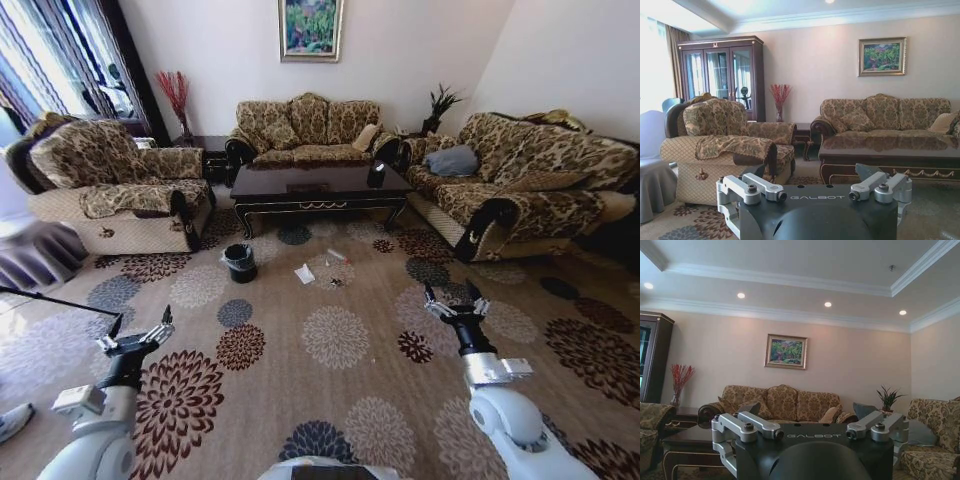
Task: Move to the front of the table and pick up the trash from the floor, then place it into the trash bin.
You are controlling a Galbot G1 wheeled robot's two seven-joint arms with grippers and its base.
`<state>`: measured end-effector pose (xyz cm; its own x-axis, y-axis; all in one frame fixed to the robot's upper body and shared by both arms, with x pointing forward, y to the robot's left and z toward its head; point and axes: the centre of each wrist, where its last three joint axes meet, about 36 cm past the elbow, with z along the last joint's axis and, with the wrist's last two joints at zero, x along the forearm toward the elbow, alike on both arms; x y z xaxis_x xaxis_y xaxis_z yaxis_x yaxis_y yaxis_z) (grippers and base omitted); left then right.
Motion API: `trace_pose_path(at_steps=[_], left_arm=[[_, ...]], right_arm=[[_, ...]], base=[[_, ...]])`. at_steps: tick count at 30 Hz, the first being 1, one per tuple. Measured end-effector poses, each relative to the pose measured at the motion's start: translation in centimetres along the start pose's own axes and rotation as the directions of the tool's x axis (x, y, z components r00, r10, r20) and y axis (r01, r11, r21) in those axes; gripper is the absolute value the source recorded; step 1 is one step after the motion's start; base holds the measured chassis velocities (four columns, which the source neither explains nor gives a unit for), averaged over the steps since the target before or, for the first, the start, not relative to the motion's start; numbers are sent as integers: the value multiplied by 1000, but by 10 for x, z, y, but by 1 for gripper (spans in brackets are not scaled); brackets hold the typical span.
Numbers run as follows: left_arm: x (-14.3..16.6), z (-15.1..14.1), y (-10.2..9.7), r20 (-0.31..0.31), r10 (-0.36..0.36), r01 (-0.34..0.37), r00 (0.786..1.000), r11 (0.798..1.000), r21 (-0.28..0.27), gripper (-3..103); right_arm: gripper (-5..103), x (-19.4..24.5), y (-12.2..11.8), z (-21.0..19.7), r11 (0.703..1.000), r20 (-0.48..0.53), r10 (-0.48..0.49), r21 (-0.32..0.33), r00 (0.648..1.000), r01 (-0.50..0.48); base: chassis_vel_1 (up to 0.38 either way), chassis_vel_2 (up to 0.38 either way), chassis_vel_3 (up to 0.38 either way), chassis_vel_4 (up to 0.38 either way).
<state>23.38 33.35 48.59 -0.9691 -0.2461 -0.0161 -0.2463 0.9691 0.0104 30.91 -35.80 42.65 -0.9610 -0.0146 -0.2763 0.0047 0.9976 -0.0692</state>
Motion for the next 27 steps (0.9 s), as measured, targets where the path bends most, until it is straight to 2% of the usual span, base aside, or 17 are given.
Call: trace_pose_path(at_steps=[13, 16, 17, 20, 27], left_arm=[[0, 2, 0, 1, -2, 2, 1000, 1000, -8, 100], [0, 1, 0, 0, 1, -1, 1000, 1000, -21, 100], [0, 1, 0, 0, 1, -1, 1000, 1000, -21, 100], [0, -1, -4, 7, 7, -6, 1000, 1000, -24, 100], [1, -1, -5, 10, 6, -5, 1000, 1000, -28, 100]], right_arm=[[100, 6, -1, -4, 1000, -33, -1, 12, 999, 1], [100, 13, -4, -17, 995, -88, -98, 14, 991, 99], [100, 13, -4, -17, 995, -88, -98, 14, 991, 99], [100, 16, -3, -20, 978, -90, -208, -49, 974, 204], [100, 18, -4, -18, 970, -96, -241, -46, 966, 237]], base=[[0, 0, 0, 0], [0, 0, 0, 0], [0, 0, 0, 0], [0, 0, 0, 0], [0, 0, 0, 0]])
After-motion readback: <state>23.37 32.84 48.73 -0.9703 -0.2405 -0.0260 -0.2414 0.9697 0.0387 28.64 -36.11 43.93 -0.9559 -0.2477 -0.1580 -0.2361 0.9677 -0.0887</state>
